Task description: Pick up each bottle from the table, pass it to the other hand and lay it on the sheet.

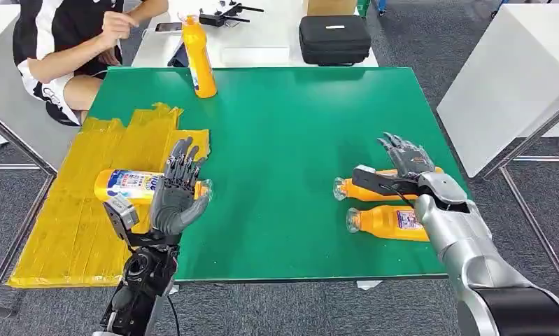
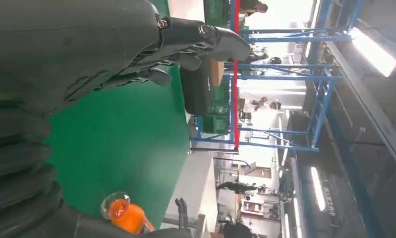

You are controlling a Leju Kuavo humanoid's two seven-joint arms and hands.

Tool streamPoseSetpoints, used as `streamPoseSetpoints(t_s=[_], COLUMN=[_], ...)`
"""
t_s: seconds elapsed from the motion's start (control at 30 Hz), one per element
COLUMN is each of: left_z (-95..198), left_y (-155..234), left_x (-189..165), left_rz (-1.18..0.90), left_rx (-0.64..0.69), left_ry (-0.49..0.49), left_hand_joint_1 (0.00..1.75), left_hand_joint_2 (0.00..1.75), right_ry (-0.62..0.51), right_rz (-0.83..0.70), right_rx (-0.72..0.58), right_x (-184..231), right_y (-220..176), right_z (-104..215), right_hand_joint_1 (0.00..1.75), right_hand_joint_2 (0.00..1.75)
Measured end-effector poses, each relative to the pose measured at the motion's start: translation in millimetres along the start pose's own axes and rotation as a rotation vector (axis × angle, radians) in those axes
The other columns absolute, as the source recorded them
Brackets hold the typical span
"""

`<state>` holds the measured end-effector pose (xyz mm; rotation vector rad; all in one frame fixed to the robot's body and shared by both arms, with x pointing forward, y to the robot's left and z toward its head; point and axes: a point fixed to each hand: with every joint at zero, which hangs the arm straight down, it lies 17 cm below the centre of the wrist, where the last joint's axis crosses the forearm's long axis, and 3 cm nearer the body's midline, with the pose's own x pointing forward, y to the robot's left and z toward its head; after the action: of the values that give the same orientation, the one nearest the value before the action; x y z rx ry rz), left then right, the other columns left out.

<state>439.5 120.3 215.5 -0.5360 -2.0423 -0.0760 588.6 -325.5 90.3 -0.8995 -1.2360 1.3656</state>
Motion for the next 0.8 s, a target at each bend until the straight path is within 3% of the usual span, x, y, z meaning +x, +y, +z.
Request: streamPoseSetpoints(t_s=[0.8], left_z=[-4], left_y=[11], left_x=[-18], left_rz=[0.001], left_rx=[0.021], left_ry=[0.063], left_hand_joint_1=[0.0], left_hand_joint_2=[1.75], right_ry=[0.089], right_rz=[-0.034], right_rx=[0.19], right_x=[-46], right_y=[47], right_z=[26], right_hand_joint_1=[0.0], right_hand_joint_2=[1.75])
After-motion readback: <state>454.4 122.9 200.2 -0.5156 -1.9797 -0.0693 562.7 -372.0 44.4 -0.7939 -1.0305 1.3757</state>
